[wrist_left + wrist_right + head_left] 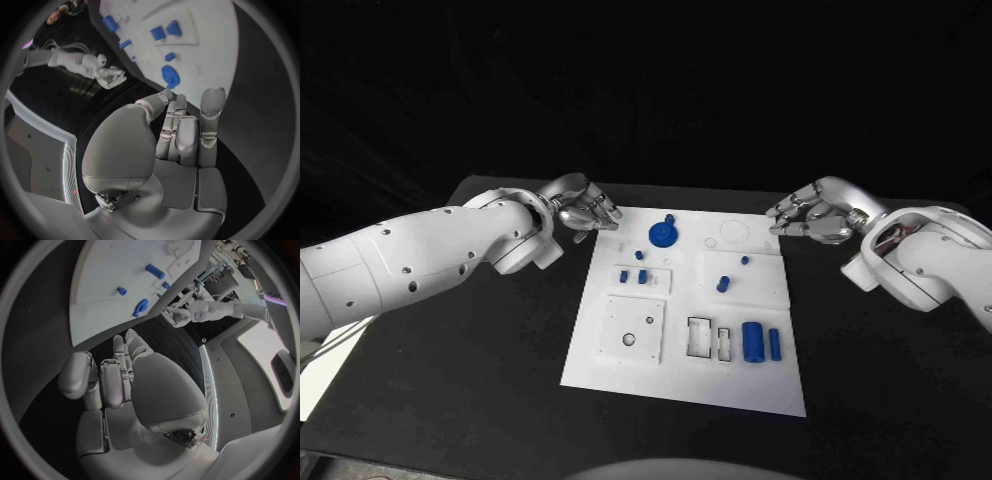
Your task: Assemble the parts on the task board
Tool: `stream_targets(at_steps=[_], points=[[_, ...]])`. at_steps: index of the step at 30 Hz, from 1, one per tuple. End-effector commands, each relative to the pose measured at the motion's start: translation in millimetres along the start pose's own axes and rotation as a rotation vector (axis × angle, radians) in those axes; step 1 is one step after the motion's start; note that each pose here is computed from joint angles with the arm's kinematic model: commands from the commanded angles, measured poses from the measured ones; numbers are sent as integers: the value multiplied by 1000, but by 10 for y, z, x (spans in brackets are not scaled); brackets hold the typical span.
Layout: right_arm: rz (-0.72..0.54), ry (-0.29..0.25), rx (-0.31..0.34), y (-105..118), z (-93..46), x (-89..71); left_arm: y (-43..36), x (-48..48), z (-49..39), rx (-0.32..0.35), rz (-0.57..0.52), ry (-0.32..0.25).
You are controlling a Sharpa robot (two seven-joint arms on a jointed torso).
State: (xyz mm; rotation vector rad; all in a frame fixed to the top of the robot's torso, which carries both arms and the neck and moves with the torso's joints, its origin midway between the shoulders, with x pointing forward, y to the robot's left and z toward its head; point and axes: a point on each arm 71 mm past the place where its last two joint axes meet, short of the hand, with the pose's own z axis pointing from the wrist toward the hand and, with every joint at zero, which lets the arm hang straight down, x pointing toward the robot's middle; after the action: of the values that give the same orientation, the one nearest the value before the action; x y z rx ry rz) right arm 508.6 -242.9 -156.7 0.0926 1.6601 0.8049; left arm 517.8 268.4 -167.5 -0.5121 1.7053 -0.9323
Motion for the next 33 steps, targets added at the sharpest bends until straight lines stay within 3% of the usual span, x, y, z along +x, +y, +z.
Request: stream_targets(at_steps=[1,5,10,21,33], points=[[-338,77,-24,84,-5,134,-8,-91,-54,50,-605,-154],[-458,89,-44,187,-2,230,14,-75,-130,59,-764,-159],[-546,88,-58,285,26,306,23,-66,-181,72,-841,-155],[-590,103,-94,440,62,420,25,-51,-213,78,-869,-149],[-624,166,-96,481,91,536,13,-23,-216,76,-872,-140]])
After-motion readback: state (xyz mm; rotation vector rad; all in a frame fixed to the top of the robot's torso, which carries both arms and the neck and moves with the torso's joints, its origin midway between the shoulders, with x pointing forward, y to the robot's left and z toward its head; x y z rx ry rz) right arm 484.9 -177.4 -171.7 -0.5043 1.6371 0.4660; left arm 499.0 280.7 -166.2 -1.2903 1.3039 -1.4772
